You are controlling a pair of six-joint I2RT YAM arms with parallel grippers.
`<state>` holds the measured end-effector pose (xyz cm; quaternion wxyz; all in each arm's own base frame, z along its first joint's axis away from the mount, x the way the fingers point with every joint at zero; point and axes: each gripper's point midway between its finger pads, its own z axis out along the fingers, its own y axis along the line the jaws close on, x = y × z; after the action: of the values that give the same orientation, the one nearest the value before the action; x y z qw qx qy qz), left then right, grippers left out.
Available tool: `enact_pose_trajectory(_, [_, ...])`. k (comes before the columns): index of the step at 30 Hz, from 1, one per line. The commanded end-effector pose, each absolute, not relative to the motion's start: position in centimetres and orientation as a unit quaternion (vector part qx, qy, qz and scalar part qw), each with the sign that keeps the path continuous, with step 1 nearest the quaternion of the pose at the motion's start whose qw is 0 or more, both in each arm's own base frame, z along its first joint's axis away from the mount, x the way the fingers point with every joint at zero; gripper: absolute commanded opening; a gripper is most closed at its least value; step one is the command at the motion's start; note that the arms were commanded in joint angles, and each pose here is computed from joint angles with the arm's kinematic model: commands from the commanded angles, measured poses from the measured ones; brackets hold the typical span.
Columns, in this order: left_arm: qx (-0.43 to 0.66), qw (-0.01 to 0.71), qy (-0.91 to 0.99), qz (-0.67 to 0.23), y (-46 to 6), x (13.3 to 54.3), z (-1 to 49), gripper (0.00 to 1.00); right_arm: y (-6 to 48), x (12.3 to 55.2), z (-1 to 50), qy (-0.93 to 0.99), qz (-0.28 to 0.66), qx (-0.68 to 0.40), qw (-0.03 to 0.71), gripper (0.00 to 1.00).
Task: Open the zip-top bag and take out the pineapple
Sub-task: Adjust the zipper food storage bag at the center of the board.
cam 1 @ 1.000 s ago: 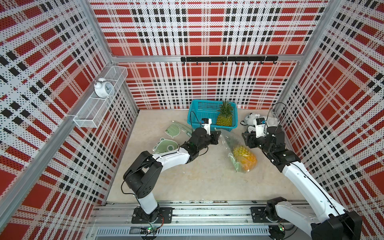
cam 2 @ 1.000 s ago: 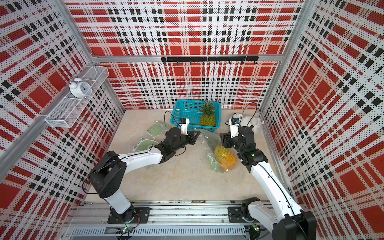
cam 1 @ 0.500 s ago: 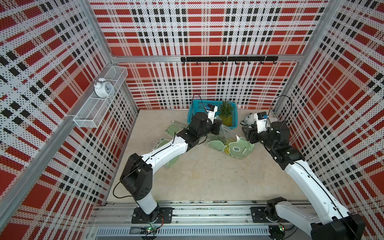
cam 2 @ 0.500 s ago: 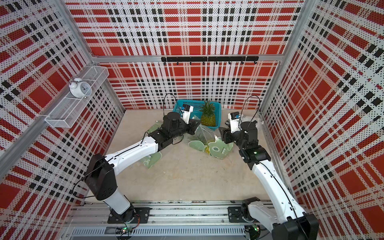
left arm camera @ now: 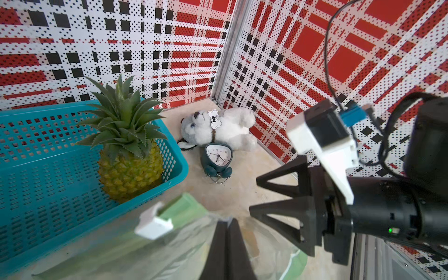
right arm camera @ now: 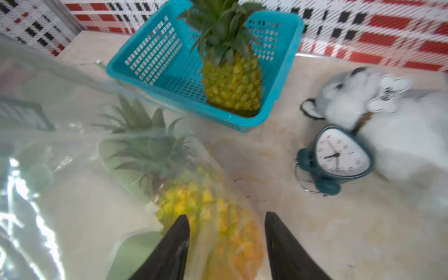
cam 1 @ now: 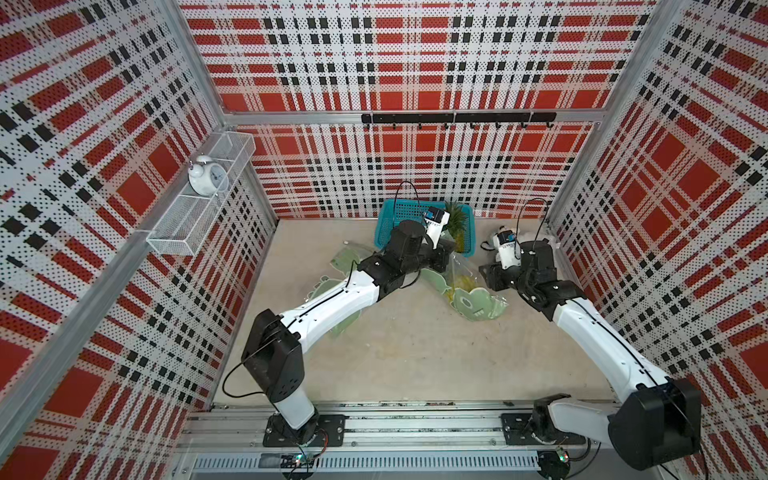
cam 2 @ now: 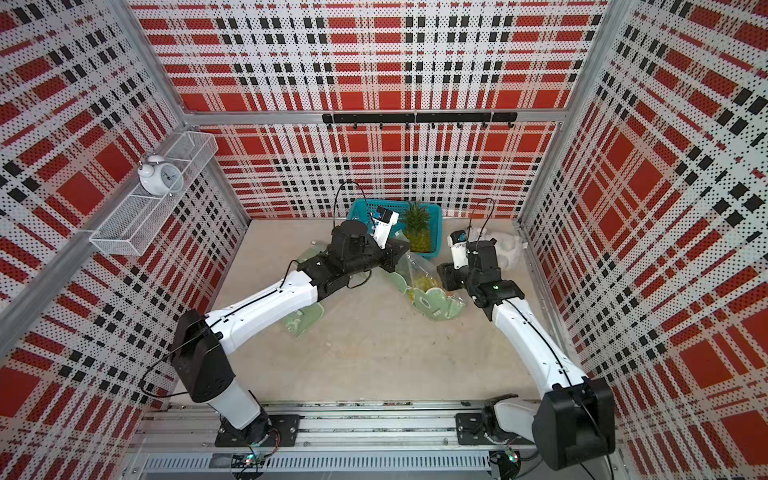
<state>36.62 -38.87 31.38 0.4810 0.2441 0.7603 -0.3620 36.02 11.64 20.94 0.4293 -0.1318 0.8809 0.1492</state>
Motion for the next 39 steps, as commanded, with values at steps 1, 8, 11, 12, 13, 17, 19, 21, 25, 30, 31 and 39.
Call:
enact_pose_trajectory(1, [0.260, 0.532, 0.713, -0.376, -38.7, 35.7, 37.0, 0.00, 13.7, 33.4, 20.4, 0.872, 0.221, -0.159, 0.407, 0.54])
enact_pose_trajectory(8, [0.274, 0.535, 0.702, -0.382, -39.7, 35.6, 37.7, 0.00, 16.2, 30.0, 18.3, 0.870, 0.267, -0.176, 0.375, 0.54])
enact_pose_trajectory(11, [0.278, 0.539, 0.694, -0.388, -40.3, 35.3, 38.5, 0.00, 17.4, 29.2, 17.5, 0.870, 0.276, -0.185, 0.365, 0.54])
enact_pose_trajectory(12, [0.281, 0.542, 0.689, -0.391, -40.5, 35.2, 38.9, 0.00, 17.9, 29.0, 17.5, 0.868, 0.281, -0.187, 0.364, 0.54])
enact_pose_trajectory(13, [0.285, 0.542, 0.685, -0.394, -40.8, 35.0, 39.2, 0.00, 18.5, 28.8, 17.4, 0.866, 0.287, -0.189, 0.364, 0.54])
enact_pose_trajectory(17, [0.299, 0.540, 0.677, -0.401, -41.6, 34.3, 39.6, 0.00, 19.2, 28.7, 17.3, 0.860, 0.290, -0.185, 0.377, 0.53])
enact_pose_trajectory(19, [0.304, 0.535, 0.681, -0.398, -41.7, 33.9, 38.7, 0.00, 19.4, 28.9, 17.3, 0.855, 0.296, -0.181, 0.387, 0.53])
enact_pose_trajectory(21, [0.317, 0.527, 0.682, -0.395, -41.8, 33.1, 37.8, 0.00, 19.6, 29.1, 17.4, 0.848, 0.300, -0.179, 0.398, 0.53])
enact_pose_trajectory(25, [0.355, 0.519, 0.669, -0.397, -42.2, 30.1, 37.0, 0.00, 20.8, 29.2, 17.5, 0.835, 0.315, -0.184, 0.412, 0.52])
enact_pose_trajectory(30, [0.370, 0.513, 0.667, -0.394, -41.3, 28.3, 36.2, 0.00, 22.3, 28.4, 19.4, 0.807, 0.328, -0.209, 0.445, 0.53])
enact_pose_trajectory(31, [0.373, 0.513, 0.667, -0.392, -41.0, 28.0, 36.0, 0.00, 22.4, 28.3, 19.9, 0.801, 0.327, -0.213, 0.453, 0.54])
enact_pose_trajectory(39, [0.385, 0.503, 0.690, -0.350, -38.3, 26.4, 32.9, 0.00, 21.6, 24.9, 24.7, 0.745, 0.317, -0.289, 0.510, 0.62])
